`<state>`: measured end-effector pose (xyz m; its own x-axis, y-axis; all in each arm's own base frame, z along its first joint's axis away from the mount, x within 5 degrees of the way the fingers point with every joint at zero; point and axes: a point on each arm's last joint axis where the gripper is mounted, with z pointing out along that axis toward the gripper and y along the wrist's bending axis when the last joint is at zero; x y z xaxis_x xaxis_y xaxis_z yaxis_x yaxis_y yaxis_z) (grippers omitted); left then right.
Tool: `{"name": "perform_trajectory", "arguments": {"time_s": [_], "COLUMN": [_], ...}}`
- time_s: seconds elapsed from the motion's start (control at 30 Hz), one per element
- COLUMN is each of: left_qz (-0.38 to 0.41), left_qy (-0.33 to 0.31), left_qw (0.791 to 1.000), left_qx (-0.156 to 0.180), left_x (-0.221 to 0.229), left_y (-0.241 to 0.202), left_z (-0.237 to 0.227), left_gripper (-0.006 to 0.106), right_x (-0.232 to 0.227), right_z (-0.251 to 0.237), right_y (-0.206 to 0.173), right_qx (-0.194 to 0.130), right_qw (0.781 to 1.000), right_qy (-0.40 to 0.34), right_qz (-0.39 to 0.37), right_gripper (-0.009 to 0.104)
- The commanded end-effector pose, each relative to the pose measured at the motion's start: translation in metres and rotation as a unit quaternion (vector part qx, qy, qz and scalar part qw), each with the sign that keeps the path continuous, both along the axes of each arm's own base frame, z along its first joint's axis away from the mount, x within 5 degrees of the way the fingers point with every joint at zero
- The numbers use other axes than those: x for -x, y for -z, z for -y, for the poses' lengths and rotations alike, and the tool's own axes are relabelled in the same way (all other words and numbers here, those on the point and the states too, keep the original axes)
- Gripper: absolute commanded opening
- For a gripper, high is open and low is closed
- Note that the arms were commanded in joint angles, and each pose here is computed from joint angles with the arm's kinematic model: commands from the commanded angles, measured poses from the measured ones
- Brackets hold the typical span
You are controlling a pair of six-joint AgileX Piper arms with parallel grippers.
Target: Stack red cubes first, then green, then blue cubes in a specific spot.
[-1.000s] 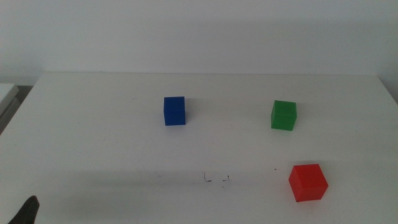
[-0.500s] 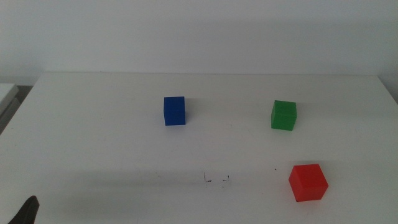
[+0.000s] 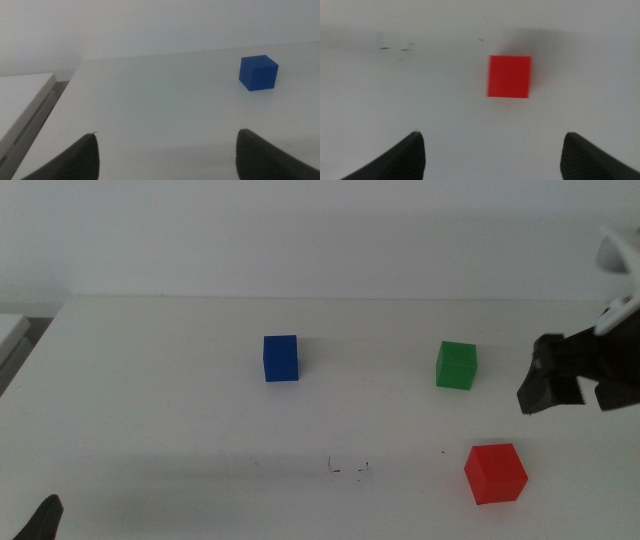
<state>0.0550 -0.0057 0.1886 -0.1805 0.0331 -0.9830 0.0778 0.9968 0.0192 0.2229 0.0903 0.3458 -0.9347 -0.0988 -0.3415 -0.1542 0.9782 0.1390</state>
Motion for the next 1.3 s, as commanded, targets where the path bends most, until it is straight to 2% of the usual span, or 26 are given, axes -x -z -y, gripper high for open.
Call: {"name": "perform_trajectory", "arguments": {"time_s": [0.0, 0.13, 0.33, 0.5, 1.0, 1.27], "left_qz": [0.009, 0.009, 0.009, 0.009, 0.009, 0.009], "left_qy": [0.001, 0.001, 0.001, 0.001, 0.001, 0.001], "left_qw": [1.0, 1.0, 1.0, 1.0, 1.0, 1.0], "left_qx": [0.002, 0.002, 0.002, 0.002, 0.002, 0.002], "left_x": [0.0, 0.0, 0.0, 0.0, 0.0, 0.0], "left_y": [-0.002, -0.002, -0.002, -0.002, -0.002, -0.002], "left_z": [0.0, 0.0, 0.0, 0.0, 0.0, 0.0], "left_gripper": [0.094, 0.094, 0.094, 0.094, 0.094, 0.094], "right_x": [-0.007, -0.012, -0.02, -0.027, -0.051, -0.056], "right_z": [0.0, -0.006, -0.012, -0.016, -0.027, -0.029], "right_y": [0.01, 0.041, 0.082, 0.107, 0.145, 0.156], "right_qx": [0.022, 0.061, 0.061, 0.077, 0.087, 0.095], "right_qw": [0.999, 0.996, 0.997, 0.996, 0.995, 0.994], "right_qy": [0.028, 0.034, 0.027, 0.014, 0.009, 0.03], "right_qz": [-0.018, -0.052, -0.051, -0.052, -0.049, -0.049], "right_gripper": [0.093, 0.093, 0.093, 0.093, 0.093, 0.093]}}
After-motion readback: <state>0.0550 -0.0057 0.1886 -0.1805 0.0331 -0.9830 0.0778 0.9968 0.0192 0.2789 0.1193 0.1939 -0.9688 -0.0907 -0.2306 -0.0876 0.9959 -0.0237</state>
